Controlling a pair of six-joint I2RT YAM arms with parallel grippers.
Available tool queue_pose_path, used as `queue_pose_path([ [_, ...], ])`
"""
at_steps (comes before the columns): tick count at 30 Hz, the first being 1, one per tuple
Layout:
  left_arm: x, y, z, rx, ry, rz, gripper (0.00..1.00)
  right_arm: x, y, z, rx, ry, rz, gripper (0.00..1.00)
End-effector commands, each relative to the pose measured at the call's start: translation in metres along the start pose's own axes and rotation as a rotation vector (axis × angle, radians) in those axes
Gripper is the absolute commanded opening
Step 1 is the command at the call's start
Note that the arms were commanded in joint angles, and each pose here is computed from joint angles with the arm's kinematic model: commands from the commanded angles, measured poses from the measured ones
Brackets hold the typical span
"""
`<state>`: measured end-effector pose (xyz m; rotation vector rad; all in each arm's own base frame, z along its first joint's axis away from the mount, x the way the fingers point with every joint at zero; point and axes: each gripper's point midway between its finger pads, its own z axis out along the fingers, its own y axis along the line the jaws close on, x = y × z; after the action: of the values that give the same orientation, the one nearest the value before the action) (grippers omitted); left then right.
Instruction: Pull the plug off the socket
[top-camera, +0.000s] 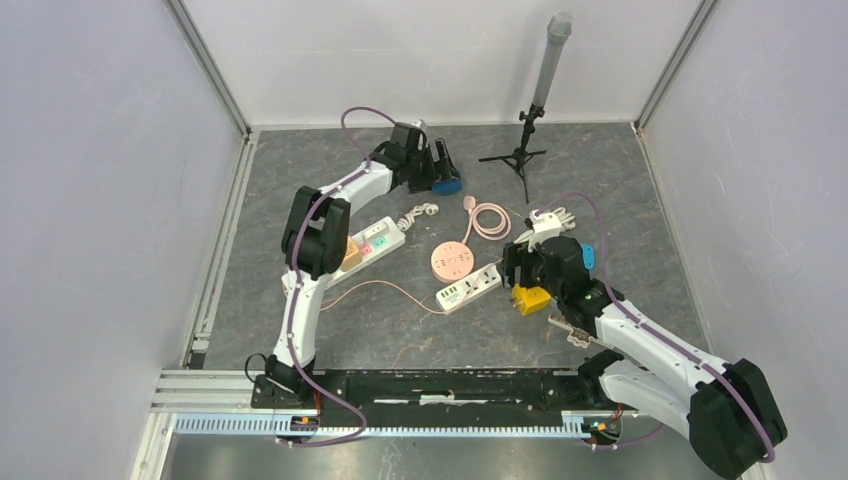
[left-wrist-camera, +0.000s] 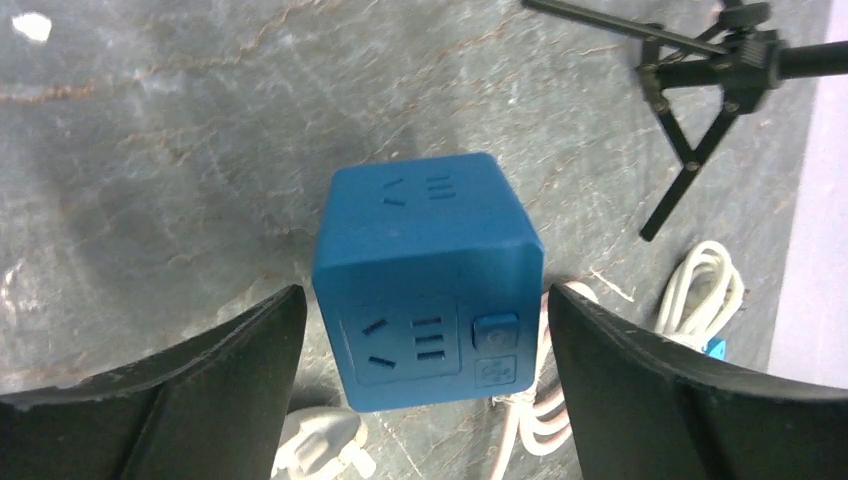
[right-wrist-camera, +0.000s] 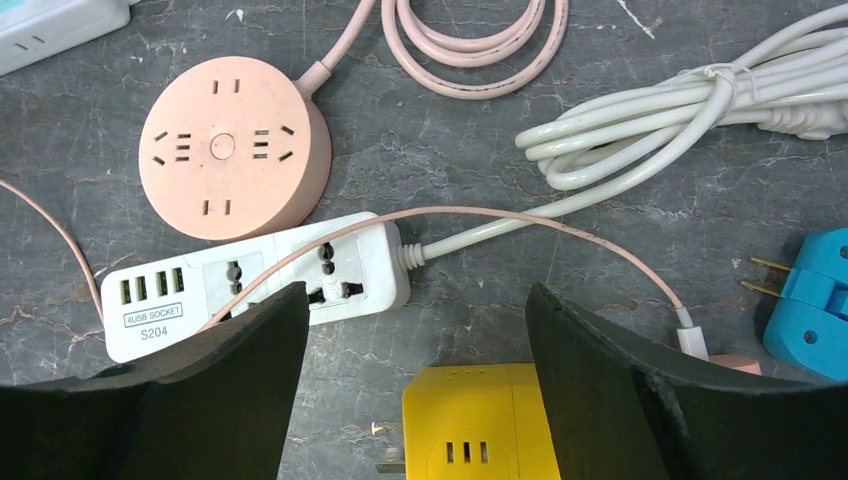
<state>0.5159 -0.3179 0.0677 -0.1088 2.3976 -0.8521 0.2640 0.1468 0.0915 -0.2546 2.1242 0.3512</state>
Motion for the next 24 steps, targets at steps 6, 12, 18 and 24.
queue_pose_path([
  [6, -0.048, -0.009, -0.070, -0.150, -0.177, 0.173, 1.00, -0.022, 0.003, -0.002, -0.003, -0.063, 0.025, 0.91],
  [12, -0.075, -0.038, -0.143, -0.153, -0.306, 0.221, 1.00, -0.032, 0.020, -0.005, -0.088, -0.102, 0.032, 0.98],
  [18, -0.068, -0.048, -0.229, -0.173, -0.390, 0.174, 1.00, -0.051, 0.073, -0.002, -0.246, -0.146, 0.027, 0.90],
  [24, -0.021, -0.014, -0.304, -0.263, -0.449, 0.114, 1.00, -0.077, 0.137, 0.011, -0.325, -0.185, 0.016, 0.89],
])
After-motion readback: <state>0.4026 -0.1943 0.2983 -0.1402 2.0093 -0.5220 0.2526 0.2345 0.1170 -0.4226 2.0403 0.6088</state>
